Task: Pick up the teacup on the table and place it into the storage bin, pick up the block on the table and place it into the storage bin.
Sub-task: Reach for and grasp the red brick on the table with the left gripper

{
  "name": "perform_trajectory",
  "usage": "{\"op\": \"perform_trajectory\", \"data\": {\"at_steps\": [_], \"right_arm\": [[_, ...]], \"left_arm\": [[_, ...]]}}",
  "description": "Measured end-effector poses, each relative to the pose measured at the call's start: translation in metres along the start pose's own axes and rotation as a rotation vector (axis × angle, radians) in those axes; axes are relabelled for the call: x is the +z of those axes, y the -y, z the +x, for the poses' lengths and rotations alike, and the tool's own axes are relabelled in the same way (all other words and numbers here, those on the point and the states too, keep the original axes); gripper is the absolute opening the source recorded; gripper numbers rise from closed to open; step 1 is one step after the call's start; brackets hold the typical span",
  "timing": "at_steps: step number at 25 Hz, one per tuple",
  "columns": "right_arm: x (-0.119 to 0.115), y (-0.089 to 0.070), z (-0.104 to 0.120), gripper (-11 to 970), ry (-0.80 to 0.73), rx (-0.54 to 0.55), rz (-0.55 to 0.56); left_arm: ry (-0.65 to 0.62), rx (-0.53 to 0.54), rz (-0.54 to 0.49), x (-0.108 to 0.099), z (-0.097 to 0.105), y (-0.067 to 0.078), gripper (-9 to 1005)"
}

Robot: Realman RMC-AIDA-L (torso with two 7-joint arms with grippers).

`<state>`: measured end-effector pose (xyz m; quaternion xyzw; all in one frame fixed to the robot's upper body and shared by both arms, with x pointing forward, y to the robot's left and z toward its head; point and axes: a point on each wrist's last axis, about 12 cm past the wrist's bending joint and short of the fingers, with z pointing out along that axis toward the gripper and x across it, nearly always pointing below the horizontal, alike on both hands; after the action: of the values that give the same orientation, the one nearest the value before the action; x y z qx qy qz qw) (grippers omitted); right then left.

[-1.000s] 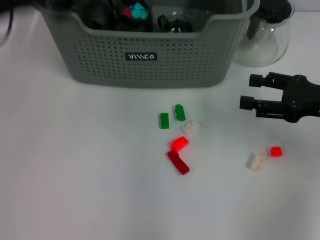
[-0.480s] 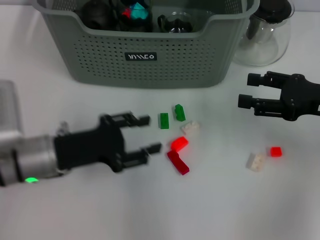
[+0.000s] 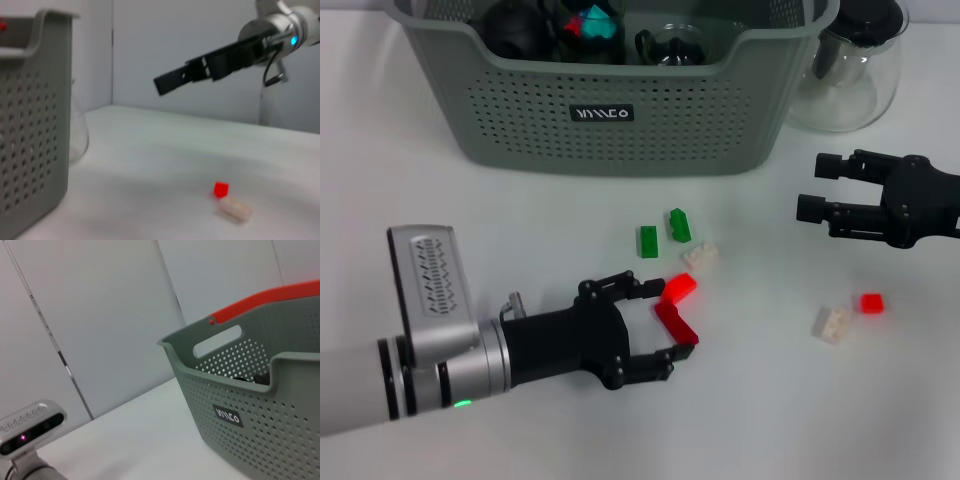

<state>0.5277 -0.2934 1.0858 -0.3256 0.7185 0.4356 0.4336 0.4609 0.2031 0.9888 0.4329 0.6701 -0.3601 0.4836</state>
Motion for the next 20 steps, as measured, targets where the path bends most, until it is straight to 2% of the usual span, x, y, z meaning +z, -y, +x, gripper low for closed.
{"op": "perform_trajectory", "data": {"at_steps": [4,9,20], "right_arm": [[0.000,-0.001,0.001,834,0.001,0.006,-0.002],[0.001,0.000,0.002,834,-0.011,0.003,-0.006],[0.001,0.000,0.002,832,-0.012,0.006,-0.004]], "left_arm": [[-0.038,-0.007,-0.030,0.004,0.009,0.005,689],[-0.011,0.025,-0.098,0.006,0.014,0.011,843],[-0.010,-0.006,-0.103,0.008,0.016,0.017,830]]}}
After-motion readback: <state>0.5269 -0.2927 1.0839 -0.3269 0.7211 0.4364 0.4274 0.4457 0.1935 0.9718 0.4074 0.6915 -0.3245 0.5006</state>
